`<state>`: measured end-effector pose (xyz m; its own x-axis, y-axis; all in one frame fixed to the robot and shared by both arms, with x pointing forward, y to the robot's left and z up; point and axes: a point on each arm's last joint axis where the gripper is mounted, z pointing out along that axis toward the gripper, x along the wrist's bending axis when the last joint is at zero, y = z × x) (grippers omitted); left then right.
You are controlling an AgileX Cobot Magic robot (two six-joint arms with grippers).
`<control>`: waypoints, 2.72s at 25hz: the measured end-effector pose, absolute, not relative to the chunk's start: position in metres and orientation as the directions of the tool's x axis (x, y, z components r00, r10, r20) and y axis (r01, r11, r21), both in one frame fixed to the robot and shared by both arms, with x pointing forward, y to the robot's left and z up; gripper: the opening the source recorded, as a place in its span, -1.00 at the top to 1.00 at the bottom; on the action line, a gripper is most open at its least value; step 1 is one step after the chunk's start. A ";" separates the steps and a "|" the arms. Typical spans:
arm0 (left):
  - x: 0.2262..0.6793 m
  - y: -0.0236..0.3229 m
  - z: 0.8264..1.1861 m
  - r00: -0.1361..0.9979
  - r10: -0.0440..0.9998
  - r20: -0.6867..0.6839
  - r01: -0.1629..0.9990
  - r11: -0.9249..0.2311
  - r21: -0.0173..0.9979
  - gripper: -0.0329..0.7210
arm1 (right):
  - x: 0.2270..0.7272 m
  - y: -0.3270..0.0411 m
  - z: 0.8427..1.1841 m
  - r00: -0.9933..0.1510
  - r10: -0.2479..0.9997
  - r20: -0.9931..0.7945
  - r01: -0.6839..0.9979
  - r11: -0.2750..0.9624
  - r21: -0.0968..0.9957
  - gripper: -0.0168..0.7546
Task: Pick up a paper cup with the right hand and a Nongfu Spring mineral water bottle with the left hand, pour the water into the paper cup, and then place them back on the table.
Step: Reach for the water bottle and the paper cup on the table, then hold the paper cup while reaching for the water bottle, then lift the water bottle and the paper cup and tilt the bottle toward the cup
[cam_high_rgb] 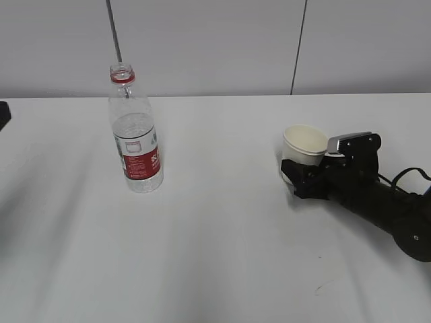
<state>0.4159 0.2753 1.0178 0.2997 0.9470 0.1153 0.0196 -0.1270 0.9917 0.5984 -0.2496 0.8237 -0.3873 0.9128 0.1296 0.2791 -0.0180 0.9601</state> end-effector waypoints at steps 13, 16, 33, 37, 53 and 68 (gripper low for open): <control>0.456 0.259 0.960 0.479 0.877 -0.048 0.102 -0.002 0.995 -0.67 | 0.598 -0.250 0.824 -0.387 0.913 0.130 0.279 -0.018 0.960 -0.36; 0.463 0.258 0.938 0.488 0.870 -0.069 0.163 -0.013 0.986 -0.67 | 0.598 -0.250 0.824 -0.387 0.913 0.130 0.279 -0.018 0.960 -0.35; 0.531 0.216 0.888 0.608 0.788 -0.094 0.232 -0.063 0.971 -0.66 | 0.599 -0.250 0.824 -0.388 0.913 0.129 0.275 -0.019 0.961 -0.34; 0.545 0.199 0.879 0.609 0.786 -0.106 0.232 -0.049 0.972 -0.66 | 0.599 -0.250 0.824 -0.388 0.913 0.129 0.275 -0.019 0.961 -0.34; 0.581 0.177 0.863 0.568 0.815 -0.114 0.205 -0.006 0.979 -0.39 | 0.599 -0.250 0.824 -0.387 0.913 0.131 0.276 -0.021 0.961 -0.34; 0.581 0.177 0.864 0.579 0.814 -0.055 0.173 -0.056 0.983 -0.14 | 0.588 -0.228 0.831 -0.639 0.765 0.079 0.240 0.101 0.966 -0.34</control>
